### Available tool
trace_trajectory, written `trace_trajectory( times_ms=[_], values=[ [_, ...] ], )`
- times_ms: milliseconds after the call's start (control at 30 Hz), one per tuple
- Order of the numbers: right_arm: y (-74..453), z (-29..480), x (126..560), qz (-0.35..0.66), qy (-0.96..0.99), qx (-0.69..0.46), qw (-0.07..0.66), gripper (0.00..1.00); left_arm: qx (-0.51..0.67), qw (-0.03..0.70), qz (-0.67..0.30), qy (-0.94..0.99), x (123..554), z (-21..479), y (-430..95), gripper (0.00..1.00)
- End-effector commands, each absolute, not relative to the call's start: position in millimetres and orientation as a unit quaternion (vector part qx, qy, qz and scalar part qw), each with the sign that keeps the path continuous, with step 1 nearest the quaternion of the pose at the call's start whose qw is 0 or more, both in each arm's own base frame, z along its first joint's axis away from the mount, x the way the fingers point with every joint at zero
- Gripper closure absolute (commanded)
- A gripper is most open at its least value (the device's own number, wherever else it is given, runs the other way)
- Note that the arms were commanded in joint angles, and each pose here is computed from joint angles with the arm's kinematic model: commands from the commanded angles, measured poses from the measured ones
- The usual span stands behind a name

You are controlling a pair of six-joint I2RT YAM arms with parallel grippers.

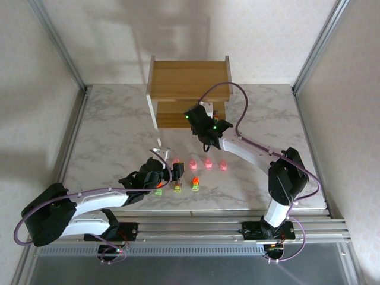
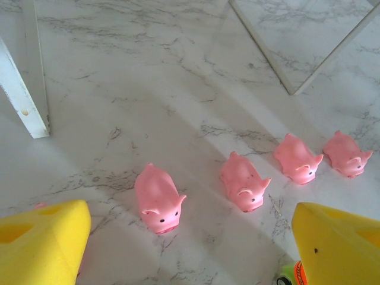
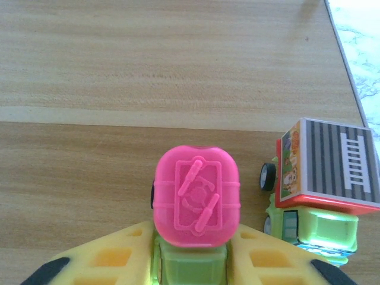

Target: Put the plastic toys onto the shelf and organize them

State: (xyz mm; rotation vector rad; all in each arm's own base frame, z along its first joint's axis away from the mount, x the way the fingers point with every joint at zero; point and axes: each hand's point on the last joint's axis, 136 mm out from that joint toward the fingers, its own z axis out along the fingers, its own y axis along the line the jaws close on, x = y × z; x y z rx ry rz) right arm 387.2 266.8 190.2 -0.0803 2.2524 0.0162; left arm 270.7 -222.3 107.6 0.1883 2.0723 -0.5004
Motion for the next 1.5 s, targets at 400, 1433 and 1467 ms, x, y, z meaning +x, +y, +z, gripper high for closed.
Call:
trace_trajectory(
  times_ms=[400,1433,1467],
  values=[
    [256,192,386,0.0,0.898,-0.021,0.439,0.61,0.073,0.492,-0.2,0.844,275,115,-219,0.12],
    [271,219,333,0.035,0.883,-0.044,0.466,0.38,0.069,0.496,-0.196,0.843,275,116,-216,0.12],
    [270,219,331,0.034,0.883,-0.044,0.467,0.38,0.069,0.496,-0.196,0.843,275,115,-216,0.12]
  ],
)
